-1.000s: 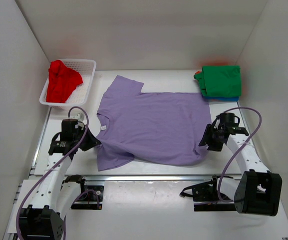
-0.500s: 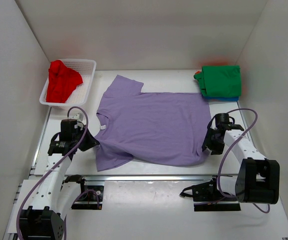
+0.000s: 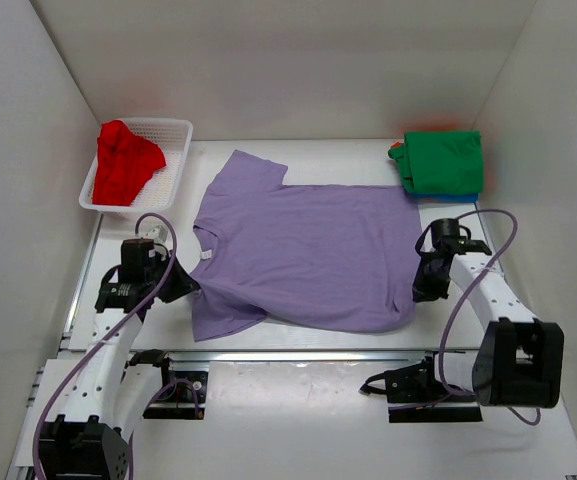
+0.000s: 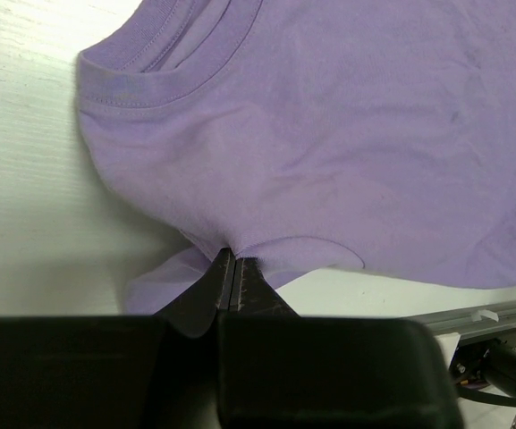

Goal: Fold and stack the t-shirts
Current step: Flatten out the tshirt, then fold the flattened tshirt in 1/3 of the way

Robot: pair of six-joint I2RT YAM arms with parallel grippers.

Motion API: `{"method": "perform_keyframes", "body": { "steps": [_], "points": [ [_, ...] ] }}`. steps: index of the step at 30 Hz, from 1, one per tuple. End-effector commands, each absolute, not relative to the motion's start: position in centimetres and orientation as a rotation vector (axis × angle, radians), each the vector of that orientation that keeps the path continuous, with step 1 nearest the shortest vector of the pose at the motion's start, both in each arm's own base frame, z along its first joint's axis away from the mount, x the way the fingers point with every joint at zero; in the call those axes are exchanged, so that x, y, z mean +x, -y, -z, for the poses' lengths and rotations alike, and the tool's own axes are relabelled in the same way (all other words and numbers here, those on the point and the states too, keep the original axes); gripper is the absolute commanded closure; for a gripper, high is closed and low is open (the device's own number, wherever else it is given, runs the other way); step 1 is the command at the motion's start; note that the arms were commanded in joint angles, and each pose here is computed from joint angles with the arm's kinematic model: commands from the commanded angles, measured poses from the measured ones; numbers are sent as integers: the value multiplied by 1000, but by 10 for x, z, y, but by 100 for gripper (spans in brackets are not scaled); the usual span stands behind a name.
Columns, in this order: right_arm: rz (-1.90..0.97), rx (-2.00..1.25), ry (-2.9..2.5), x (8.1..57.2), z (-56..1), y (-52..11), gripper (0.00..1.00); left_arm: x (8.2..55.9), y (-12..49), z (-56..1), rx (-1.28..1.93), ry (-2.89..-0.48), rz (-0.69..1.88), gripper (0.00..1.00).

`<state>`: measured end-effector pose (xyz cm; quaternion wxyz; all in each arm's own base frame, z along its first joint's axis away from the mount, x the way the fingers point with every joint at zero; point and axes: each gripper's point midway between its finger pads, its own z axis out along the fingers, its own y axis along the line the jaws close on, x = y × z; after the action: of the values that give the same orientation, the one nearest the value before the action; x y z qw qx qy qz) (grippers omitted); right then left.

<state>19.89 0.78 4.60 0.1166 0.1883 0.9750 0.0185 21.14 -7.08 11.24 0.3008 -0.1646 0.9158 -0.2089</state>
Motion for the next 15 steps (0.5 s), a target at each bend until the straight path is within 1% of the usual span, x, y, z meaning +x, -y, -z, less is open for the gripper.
{"method": "perform_keyframes", "body": {
  "steps": [1, 5, 8, 15],
  "points": [
    [-71, 568, -2757, 205, -99, -8, 100, 215, 69, -130, -397, -2382, 546, 100],
    [-136, 580, -2738, 192, -120, -15, 100, 212, 72, -128, -397, -2383, 565, 100],
    [-126, 580, -2763, 177, -121, -16, 99, 209, 73, -126, -400, -2391, 563, 100],
    [-130, 627, -2768, 157, -112, -7, 100, 202, 65, -125, -391, -2411, 507, 100]
  ]
}}
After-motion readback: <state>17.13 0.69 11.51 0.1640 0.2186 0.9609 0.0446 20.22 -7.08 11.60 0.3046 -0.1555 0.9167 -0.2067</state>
